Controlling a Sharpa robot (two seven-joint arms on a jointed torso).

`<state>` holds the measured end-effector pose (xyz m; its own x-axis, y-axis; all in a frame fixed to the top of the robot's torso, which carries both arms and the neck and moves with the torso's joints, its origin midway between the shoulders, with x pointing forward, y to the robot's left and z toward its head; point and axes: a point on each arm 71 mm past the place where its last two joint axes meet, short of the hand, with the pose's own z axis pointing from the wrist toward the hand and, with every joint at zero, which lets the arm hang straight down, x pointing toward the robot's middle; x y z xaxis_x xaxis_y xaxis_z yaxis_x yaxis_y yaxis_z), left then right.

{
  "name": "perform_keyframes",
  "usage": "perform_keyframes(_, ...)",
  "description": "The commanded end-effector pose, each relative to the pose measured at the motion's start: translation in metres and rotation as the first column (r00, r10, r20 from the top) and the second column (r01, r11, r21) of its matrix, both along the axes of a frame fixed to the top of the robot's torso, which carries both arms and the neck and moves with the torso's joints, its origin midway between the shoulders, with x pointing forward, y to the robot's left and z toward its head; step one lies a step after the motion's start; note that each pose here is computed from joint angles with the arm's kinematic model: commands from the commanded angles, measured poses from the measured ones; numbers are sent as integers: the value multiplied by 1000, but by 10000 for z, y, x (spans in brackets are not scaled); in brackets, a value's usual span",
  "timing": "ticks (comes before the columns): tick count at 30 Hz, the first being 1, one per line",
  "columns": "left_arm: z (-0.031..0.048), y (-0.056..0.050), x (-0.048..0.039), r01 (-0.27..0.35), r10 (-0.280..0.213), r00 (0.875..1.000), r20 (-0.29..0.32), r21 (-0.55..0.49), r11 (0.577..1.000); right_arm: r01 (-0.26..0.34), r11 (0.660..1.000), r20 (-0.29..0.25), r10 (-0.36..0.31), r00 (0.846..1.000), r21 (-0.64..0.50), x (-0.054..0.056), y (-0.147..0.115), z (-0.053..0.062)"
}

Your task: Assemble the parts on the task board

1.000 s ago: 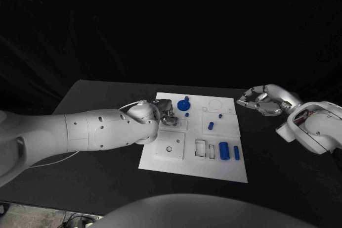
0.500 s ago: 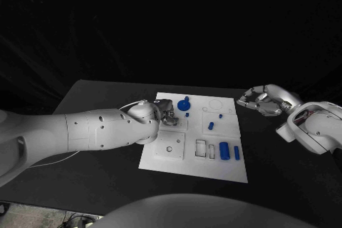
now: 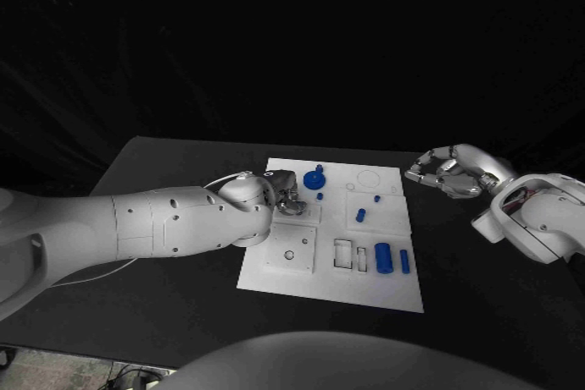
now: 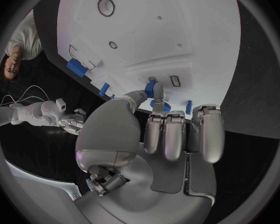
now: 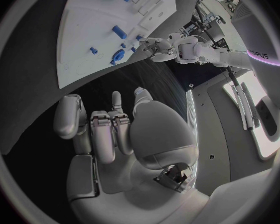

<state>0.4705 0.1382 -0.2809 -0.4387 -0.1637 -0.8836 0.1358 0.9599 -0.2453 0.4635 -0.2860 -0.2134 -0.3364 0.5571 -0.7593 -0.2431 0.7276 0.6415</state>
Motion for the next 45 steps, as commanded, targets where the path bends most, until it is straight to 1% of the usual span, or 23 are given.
perform_keyframes(1,-41,-10,-22,9,-9,999,-31,4,1000,-7,1000,-3,7,1000,1,-2,8,-4)
perform_keyframes(9,-49,-8,-24,6,-6,999,-40,11,1000,-7,1000,-3,7,1000,0,-2,5,-4)
perform_keyframes(19,-76,8,-36,8,-4,997,-74,45,999,-7,1000,-7,7,1000,-1,-4,2,-7)
perform_keyframes(33,-96,-9,-48,21,-14,995,-103,69,997,-8,1000,-12,8,1000,-2,-6,3,-10)
perform_keyframes(45,-110,-20,-11,13,-4,995,-104,82,997,-9,1000,-14,9,1000,-2,-8,6,-11)
